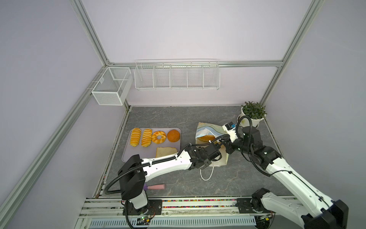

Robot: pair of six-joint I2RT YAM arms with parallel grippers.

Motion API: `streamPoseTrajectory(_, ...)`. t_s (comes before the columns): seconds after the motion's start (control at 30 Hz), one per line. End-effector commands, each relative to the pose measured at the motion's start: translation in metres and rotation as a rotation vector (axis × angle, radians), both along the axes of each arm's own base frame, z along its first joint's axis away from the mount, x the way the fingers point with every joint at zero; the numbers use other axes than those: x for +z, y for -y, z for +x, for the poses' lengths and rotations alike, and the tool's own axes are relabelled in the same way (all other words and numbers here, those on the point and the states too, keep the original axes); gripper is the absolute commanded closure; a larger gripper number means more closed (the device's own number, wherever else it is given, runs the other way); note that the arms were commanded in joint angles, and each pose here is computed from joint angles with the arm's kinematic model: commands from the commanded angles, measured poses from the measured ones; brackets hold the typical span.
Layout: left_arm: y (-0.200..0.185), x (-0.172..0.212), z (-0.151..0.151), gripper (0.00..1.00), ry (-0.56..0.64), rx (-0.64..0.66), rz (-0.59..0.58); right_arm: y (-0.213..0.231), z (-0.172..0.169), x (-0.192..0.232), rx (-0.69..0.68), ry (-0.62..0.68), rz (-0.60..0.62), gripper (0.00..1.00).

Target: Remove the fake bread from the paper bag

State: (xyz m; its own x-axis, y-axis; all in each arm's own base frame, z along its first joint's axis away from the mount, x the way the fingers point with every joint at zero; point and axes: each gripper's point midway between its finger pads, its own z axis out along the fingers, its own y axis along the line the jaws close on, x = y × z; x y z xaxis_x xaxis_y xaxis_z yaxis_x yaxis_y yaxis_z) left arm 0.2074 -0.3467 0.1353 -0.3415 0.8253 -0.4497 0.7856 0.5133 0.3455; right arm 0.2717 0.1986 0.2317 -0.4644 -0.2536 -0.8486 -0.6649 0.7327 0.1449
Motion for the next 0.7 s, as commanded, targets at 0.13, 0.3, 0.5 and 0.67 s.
streamPoseTrajectory(0.13,0.01,0.003,0.002,0.58,0.014,-0.025,-0.01,-0.004,0.0,0.004,0.022,0.017,0.008,0.93)
streamPoseTrajectory(0.3,0.02,-0.004,0.007,0.57,0.015,-0.034,0.006,-0.005,-0.001,0.004,0.029,0.018,0.01,0.93)
streamPoseTrajectory(0.5,0.026,-0.004,0.022,0.57,0.036,-0.007,-0.001,-0.005,-0.003,0.007,0.036,0.025,0.007,0.93)
streamPoseTrajectory(0.67,0.029,-0.007,0.026,0.58,0.049,-0.019,0.025,-0.005,-0.002,0.008,0.038,0.028,0.008,0.93)
